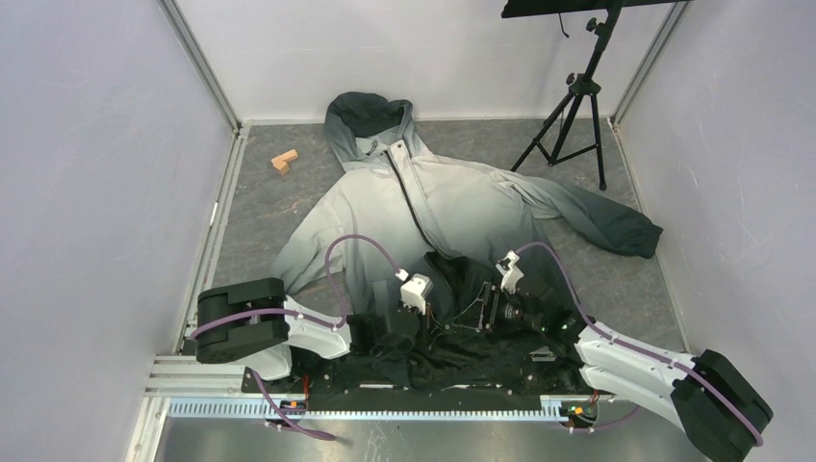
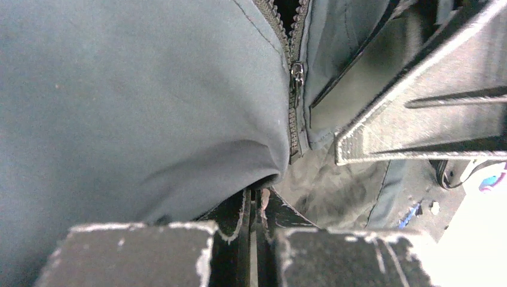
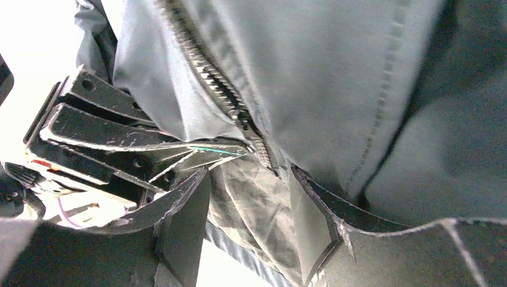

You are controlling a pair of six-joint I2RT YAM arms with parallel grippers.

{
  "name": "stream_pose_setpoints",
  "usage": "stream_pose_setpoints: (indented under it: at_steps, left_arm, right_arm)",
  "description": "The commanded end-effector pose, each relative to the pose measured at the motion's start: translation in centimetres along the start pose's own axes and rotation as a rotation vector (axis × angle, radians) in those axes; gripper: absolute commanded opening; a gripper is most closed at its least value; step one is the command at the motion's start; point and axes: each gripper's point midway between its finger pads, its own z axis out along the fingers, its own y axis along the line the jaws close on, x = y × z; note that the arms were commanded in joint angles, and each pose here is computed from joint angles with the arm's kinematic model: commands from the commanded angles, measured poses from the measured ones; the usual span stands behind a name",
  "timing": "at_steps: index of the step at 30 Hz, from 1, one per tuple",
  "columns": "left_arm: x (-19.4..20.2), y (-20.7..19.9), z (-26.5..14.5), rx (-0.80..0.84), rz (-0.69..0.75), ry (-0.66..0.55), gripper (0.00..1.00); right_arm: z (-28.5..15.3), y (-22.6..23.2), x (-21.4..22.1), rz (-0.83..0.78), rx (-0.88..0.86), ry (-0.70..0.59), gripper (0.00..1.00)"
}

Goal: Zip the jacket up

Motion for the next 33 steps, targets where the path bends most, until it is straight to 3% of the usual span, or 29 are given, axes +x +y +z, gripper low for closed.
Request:
stream_pose_setpoints:
  at_steps: [1, 6, 19, 33]
  left_arm:
    - [0.5, 0.1, -0.6, 0.057, -0.006, -0.010, 0.02]
    - [0.5, -0.5, -0.6, 0.093, 0.003, -0.009, 0.02]
    - [0.4, -1.3, -0.9, 0.156, 0.008, -0.027, 0.02]
    - [0.4, -1.5, -0.8, 0.164, 0.015, -0.025, 0.02]
  right_arm:
    - [0.3, 1.8, -1.3, 0.162, -0.118, -0.083, 0.58]
    - [0.6, 2.3, -3.2, 0.141, -0.099, -0.150, 0.61]
    - [1.3, 1.6, -3.0, 0.076, -0.047, -0.114, 0.64]
    - [1.3, 4.8, -2.9, -0.035, -0.195, -0.062, 0.64]
